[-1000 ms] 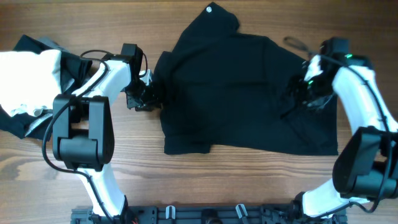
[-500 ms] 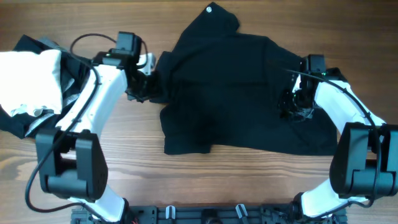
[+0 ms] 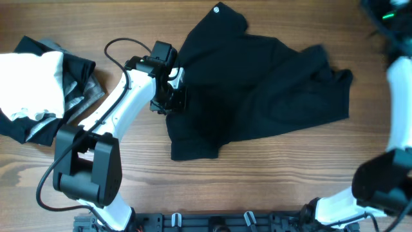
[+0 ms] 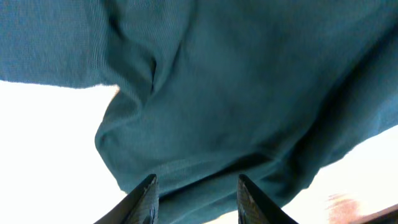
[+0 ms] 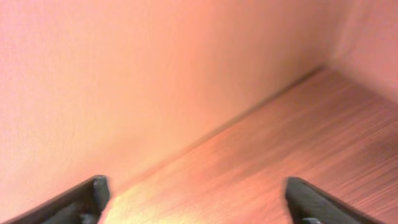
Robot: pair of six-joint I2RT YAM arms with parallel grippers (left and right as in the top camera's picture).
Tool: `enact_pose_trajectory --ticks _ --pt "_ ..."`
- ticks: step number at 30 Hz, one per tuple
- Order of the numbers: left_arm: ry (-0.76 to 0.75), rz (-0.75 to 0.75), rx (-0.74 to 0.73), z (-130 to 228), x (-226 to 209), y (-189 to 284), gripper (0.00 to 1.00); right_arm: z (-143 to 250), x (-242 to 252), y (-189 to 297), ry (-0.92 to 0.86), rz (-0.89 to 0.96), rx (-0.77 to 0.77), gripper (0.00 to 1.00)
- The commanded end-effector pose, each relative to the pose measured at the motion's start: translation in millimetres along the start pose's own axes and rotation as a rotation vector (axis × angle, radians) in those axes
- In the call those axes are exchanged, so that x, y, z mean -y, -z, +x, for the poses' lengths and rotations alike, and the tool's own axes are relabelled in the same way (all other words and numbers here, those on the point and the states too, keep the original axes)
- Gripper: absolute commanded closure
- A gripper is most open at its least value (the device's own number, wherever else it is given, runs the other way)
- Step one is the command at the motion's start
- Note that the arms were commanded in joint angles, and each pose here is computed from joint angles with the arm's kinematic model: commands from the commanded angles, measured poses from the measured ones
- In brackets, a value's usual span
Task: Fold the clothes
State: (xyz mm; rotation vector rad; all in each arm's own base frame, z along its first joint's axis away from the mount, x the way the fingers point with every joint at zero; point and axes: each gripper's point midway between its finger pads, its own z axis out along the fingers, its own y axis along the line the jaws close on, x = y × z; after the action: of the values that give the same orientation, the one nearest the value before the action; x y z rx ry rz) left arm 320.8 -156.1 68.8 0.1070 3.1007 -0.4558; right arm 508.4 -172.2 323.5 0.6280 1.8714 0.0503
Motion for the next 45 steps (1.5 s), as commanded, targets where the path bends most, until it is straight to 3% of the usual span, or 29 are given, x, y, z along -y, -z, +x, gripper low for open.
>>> enact_pose_trajectory --ticks 1,8,11,13,15,20,28,30,34,35,42,45 --pt "0.004 -0.015 -0.017 2.7 -4.7 -3.0 0.56 10.0 27.6 11.6 -0.021 0.087 -0.076 0.00" --pt "0.021 -0.031 -0.078 17.9 -8.5 -2.2 0.47 132.1 57.1 52.2 -0.081 0.208 -0.599 0.00" --pt "0.037 -0.045 -0.132 31.4 -11.4 -0.7 0.46 160.6 58.0 66.4 -0.101 0.208 -0.721 0.02" --pt "0.055 -0.052 -0.163 39.2 -12.1 -0.2 0.46 173.8 53.0 73.5 -0.097 0.169 -0.784 0.08" --pt "0.074 -0.059 -0.187 47.3 -11.8 -4.1 0.46 181.2 44.7 78.1 -0.097 0.116 -0.825 0.12" --pt "0.069 -0.083 -0.249 73.7 -19.4 -27.5 0.46 191.4 30.4 83.8 -0.099 0.052 -0.874 0.12" --pt "0.165 -0.082 -0.278 107.1 -38.4 -69.6 0.44 201.9 18.5 88.9 -0.069 0.043 -0.913 0.05" --pt "0.168 -0.038 -0.285 110.4 -32.7 -74.0 0.53 202.1 15.4 87.7 -0.060 0.038 -0.908 0.05" --pt "0.175 0.062 -0.288 107.5 -15.9 -73.8 0.91 199.1 16.1 83.5 -0.049 0.044 -0.886 0.04" --pt "0.180 0.065 -0.292 107.9 -15.9 -73.0 0.96 197.7 18.4 81.9 -0.043 0.057 -0.876 0.04" --pt "0.407 -0.077 -0.279 101.0 -77.3 -34.2 0.96 199.9 22.2 84.3 -0.011 0.069 -0.888 0.04" --pt "0.522 -0.034 -0.177 81.9 -103.9 -10.0 0.96 211.9 19.8 87.7 0.021 0.054 -0.924 0.14"
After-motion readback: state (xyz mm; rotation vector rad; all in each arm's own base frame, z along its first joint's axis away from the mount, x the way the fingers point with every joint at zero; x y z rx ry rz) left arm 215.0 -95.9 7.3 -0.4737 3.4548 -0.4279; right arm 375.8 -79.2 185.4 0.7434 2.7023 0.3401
